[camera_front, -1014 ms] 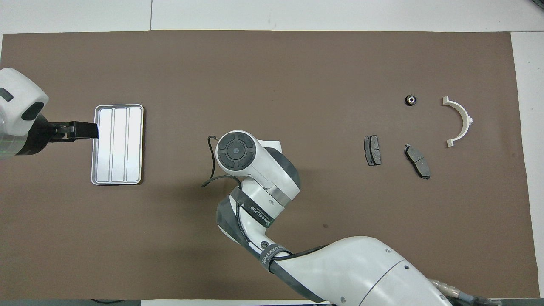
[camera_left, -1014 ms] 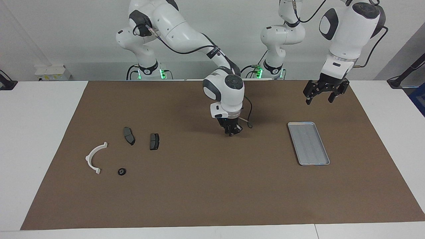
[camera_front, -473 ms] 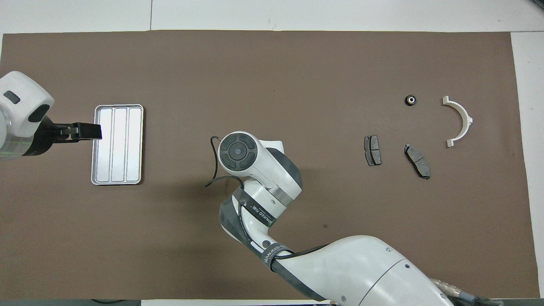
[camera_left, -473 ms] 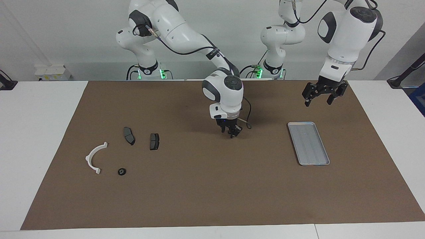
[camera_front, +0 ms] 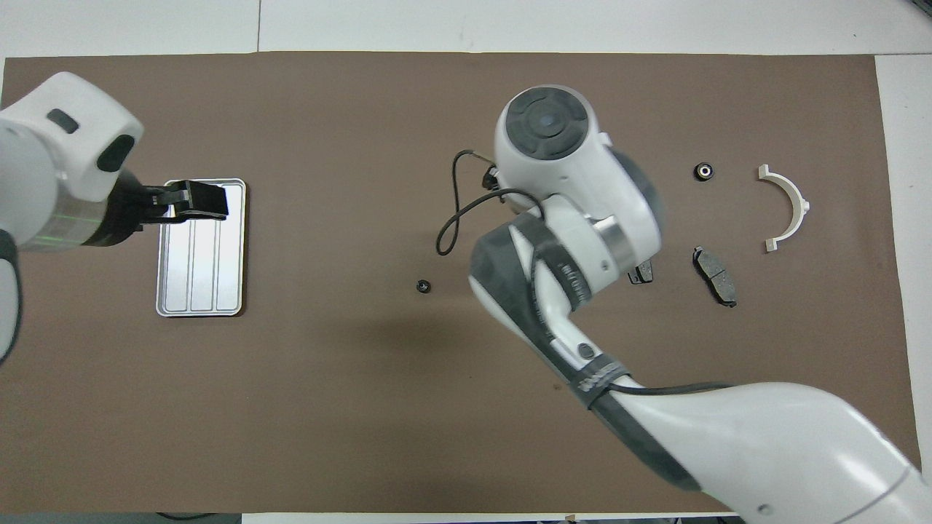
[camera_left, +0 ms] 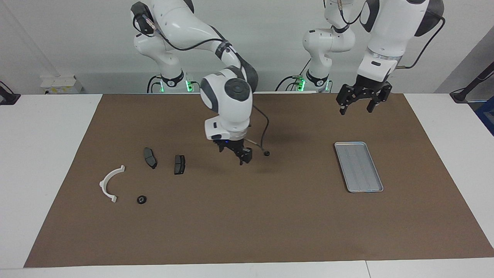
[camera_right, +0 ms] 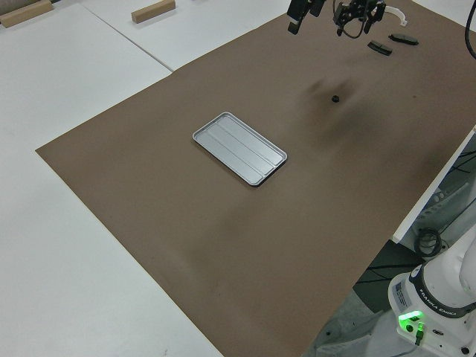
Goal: Pick bearing gear from pile to tray
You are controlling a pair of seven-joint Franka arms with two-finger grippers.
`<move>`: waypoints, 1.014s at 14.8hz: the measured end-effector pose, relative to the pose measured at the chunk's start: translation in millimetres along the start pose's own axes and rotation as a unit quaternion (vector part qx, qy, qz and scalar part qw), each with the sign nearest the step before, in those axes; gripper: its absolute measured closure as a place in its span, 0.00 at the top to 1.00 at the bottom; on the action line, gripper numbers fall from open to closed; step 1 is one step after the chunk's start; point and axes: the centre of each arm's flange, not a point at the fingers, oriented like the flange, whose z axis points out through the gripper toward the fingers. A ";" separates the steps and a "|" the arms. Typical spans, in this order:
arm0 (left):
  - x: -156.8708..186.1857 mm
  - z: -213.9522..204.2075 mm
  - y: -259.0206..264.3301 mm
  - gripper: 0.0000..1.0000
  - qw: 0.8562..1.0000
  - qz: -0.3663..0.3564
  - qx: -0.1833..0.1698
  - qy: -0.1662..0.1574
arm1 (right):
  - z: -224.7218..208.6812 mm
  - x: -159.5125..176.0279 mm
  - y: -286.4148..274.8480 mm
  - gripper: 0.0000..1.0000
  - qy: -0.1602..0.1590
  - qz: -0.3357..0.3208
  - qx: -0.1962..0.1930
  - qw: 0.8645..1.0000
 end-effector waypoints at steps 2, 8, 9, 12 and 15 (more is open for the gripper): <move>-9.0 34.1 80.0 1.00 1.000 -0.018 0.014 -0.010 | -15.6 57.7 60.6 1.00 -0.007 -0.059 -0.004 0.998; -11.9 185.5 208.7 1.00 0.998 -0.053 0.014 -0.022 | 44.0 169.7 194.1 1.00 -0.017 -0.129 0.003 0.992; -9.6 203.0 209.3 1.00 0.998 -0.056 0.012 -0.022 | 59.9 176.2 202.8 1.00 -0.010 -0.123 0.008 0.992; -23.3 248.8 202.4 1.00 0.998 -0.056 0.020 -0.034 | 110.5 180.8 206.5 1.00 0.005 -0.119 0.021 0.993; -38.8 265.8 193.1 1.00 0.997 -0.056 0.036 -0.050 | 144.4 189.0 208.2 1.00 0.010 -0.114 0.029 0.993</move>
